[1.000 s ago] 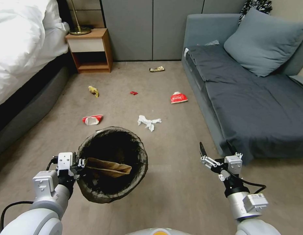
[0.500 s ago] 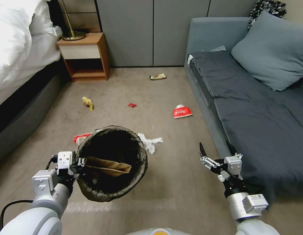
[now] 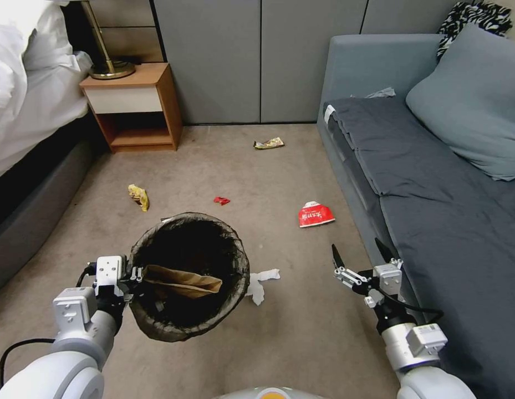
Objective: Pick up the trash bin, then pick up the garbage from the floor and place it into the trash bin.
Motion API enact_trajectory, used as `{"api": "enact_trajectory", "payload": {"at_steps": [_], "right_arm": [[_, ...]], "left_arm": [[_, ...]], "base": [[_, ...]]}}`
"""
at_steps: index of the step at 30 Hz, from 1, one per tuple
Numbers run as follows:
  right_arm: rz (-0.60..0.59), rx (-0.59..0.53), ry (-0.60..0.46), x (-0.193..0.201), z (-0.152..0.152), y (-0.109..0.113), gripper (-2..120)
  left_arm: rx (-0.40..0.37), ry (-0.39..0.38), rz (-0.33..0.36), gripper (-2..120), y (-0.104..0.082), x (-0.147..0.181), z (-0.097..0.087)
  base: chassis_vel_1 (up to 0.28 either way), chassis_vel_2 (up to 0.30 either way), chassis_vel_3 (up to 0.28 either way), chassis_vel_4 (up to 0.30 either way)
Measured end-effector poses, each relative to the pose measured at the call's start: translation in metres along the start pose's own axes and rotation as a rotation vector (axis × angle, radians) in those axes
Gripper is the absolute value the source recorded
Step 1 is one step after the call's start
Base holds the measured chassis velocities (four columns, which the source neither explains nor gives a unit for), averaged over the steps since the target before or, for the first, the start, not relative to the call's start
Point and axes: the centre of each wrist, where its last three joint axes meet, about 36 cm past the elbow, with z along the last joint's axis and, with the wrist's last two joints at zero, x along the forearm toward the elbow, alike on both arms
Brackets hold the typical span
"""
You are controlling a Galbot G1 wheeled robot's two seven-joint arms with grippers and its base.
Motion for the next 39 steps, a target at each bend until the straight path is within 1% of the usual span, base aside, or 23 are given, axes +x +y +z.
{"api": "enact_trajectory", "payload": {"at_steps": [5, 6, 7, 9, 10, 11, 13, 14, 16, 17, 20, 25, 28, 29, 32, 33, 35, 36, 38, 39], "right_arm": [[-0.047, 0.001, 0.037, -0.001, -0.001, 0.000, 100], [-0.072, 0.012, 0.060, -0.002, -0.002, -0.003, 100], [-0.072, 0.012, 0.060, -0.002, -0.002, -0.003, 100], [-0.109, 0.025, 0.085, -0.004, -0.003, -0.008, 100], [-0.166, 0.047, 0.115, -0.007, -0.003, -0.015, 100], [-0.166, 0.047, 0.115, -0.007, -0.003, -0.015, 100], [-0.261, 0.071, 0.170, -0.015, -0.002, -0.026, 100], [-0.261, 0.071, 0.170, -0.015, -0.002, -0.026, 100], [-0.340, 0.088, 0.227, -0.025, 0.003, -0.035, 100], [-0.340, 0.088, 0.227, -0.025, 0.003, -0.035, 100], [-0.399, 0.091, 0.282, -0.041, 0.009, -0.041, 100], [-0.434, 0.070, 0.320, -0.059, 0.016, -0.042, 100], [-0.475, 0.033, 0.370, -0.082, 0.030, -0.034, 100], [-0.475, 0.033, 0.370, -0.082, 0.030, -0.034, 100], [-0.511, 0.029, 0.407, -0.107, 0.045, -0.026, 100], [-0.511, 0.029, 0.407, -0.107, 0.045, -0.026, 100], [-0.525, 0.025, 0.415, -0.124, 0.052, -0.020, 100], [-0.525, 0.025, 0.415, -0.124, 0.052, -0.020, 100], [-0.533, 0.022, 0.425, -0.140, 0.061, -0.013, 100], [-0.533, 0.022, 0.425, -0.140, 0.061, -0.013, 100]], "left_arm": [[0.003, 0.001, -0.002, 1, 0.003, 0.000, -0.001], [0.001, 0.001, -0.003, 1, 0.006, 0.000, -0.002], [0.001, 0.001, -0.003, 1, 0.006, 0.000, -0.002], [-0.001, 0.003, -0.004, 1, 0.008, 0.001, -0.002], [-0.002, 0.005, -0.007, 1, 0.010, 0.001, -0.002], [-0.002, 0.005, -0.007, 1, 0.010, 0.001, -0.002], [0.002, 0.004, -0.010, 1, 0.012, 0.002, -0.002], [0.002, 0.004, -0.010, 1, 0.012, 0.002, -0.002], [0.005, 0.004, -0.016, 1, 0.013, 0.002, -0.002], [0.005, 0.004, -0.016, 1, 0.013, 0.002, -0.002], [0.006, 0.008, -0.026, 1, 0.015, 0.003, -0.002], [0.009, 0.004, -0.031, 1, 0.015, 0.003, -0.002], [0.012, 0.006, -0.038, 1, 0.015, 0.003, -0.002], [0.012, 0.006, -0.038, 1, 0.015, 0.003, -0.002], [0.016, 0.009, -0.045, 1, 0.015, 0.003, -0.001], [0.016, 0.009, -0.045, 1, 0.015, 0.003, -0.001], [0.017, 0.008, -0.047, 1, 0.015, 0.003, -0.001], [0.017, 0.008, -0.047, 1, 0.015, 0.003, -0.001], [0.017, 0.008, -0.048, 1, 0.015, 0.003, -0.001], [0.017, 0.008, -0.048, 1, 0.015, 0.003, -0.001]], "base": [[0.031, -0.025, -0.034, 0.022], [0.000, 0.000, 0.000, 0.000], [0.000, 0.000, 0.000, 0.000], [0.000, 0.000, 0.000, 0.000], [0.000, 0.000, 0.000, 0.000], [0.000, 0.000, 0.000, 0.000], [0.000, 0.000, 0.000, 0.000], [0.000, 0.000, 0.000, 0.000], [0.000, 0.000, 0.000, 0.000], [0.000, 0.000, 0.000, 0.000], [0.000, 0.000, 0.000, 0.000], [0.000, 0.000, 0.000, 0.000], [0.000, 0.000, 0.000, 0.000], [0.000, 0.000, 0.000, 0.000], [0.000, 0.000, 0.000, 0.000], [0.000, 0.000, 0.000, 0.000], [0.000, 0.000, 0.000, 0.000], [0.000, 0.000, 0.000, 0.000], [0.000, 0.000, 0.000, 0.000], [0.000, 0.000, 0.000, 0.000]]}}
